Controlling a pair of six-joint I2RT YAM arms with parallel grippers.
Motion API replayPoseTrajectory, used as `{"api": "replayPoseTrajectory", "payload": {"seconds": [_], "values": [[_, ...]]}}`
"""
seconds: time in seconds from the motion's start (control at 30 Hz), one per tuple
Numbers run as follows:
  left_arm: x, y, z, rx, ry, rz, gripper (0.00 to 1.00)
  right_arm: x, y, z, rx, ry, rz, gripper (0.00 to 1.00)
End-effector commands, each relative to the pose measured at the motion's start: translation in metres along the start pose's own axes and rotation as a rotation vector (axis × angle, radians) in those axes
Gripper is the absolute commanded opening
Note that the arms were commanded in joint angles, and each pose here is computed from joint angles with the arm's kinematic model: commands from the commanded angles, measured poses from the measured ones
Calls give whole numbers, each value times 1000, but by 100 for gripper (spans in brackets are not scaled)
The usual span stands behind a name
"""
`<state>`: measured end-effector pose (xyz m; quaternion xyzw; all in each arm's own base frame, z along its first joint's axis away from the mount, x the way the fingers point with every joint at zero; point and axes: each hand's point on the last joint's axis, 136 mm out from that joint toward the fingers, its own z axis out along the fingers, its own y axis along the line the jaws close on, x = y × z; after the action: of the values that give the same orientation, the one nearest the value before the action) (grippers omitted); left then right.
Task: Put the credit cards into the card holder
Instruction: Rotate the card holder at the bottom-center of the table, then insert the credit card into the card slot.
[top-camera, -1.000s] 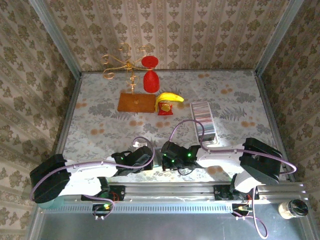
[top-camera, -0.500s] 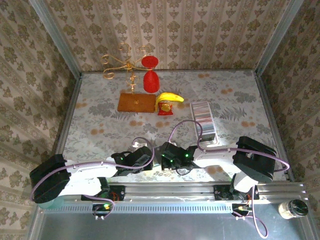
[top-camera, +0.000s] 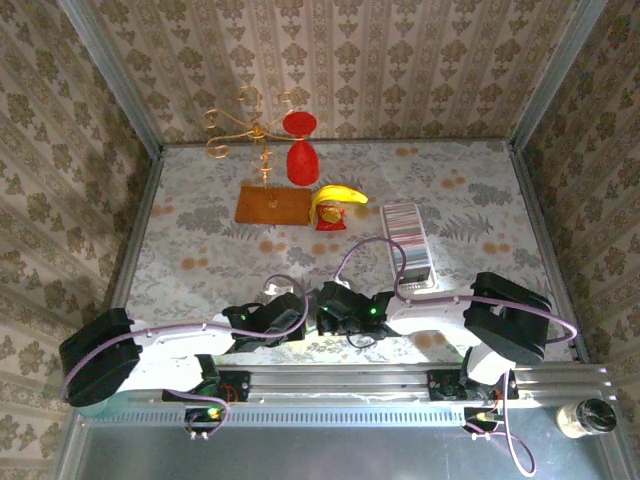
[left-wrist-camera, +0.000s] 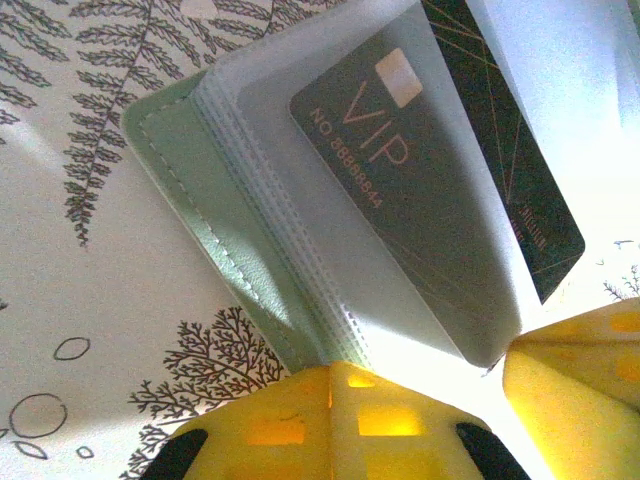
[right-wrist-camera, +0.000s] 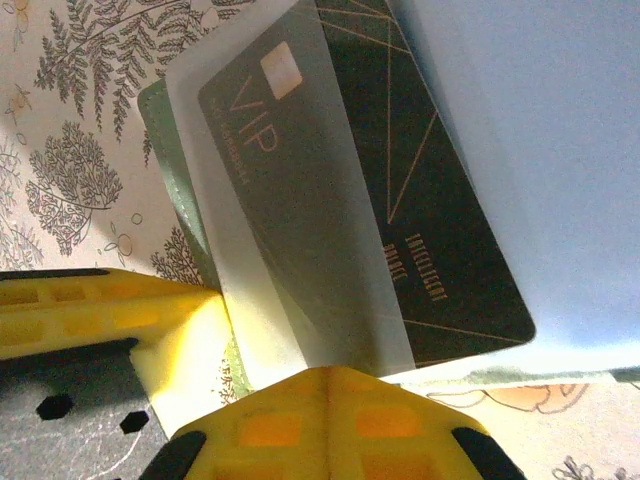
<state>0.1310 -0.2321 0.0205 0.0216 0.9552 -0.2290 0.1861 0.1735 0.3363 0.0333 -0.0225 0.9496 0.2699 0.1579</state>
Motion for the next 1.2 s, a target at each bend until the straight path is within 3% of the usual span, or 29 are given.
{"api": "replayPoseTrajectory", "payload": {"seconds": [0.0,0.2,0.47,0.83,1.17], "values": [[7,12,0,-34,6,2,7,-6,-8,-19,39,-43,-35,9],[5,12,-3,-27,-6,1,8,-34,-22,-29,49,-92,12,19],[4,11,-2,-27,-7,2,8,-57,-27,-5,52,-30,37,29],[6,14,-1,-32,-2,-2,8,-34,-15,11,-7,53,59,29],[8,14,0,-29,5,-4,8,-41,-9,-1,-17,3,59,26]]}}
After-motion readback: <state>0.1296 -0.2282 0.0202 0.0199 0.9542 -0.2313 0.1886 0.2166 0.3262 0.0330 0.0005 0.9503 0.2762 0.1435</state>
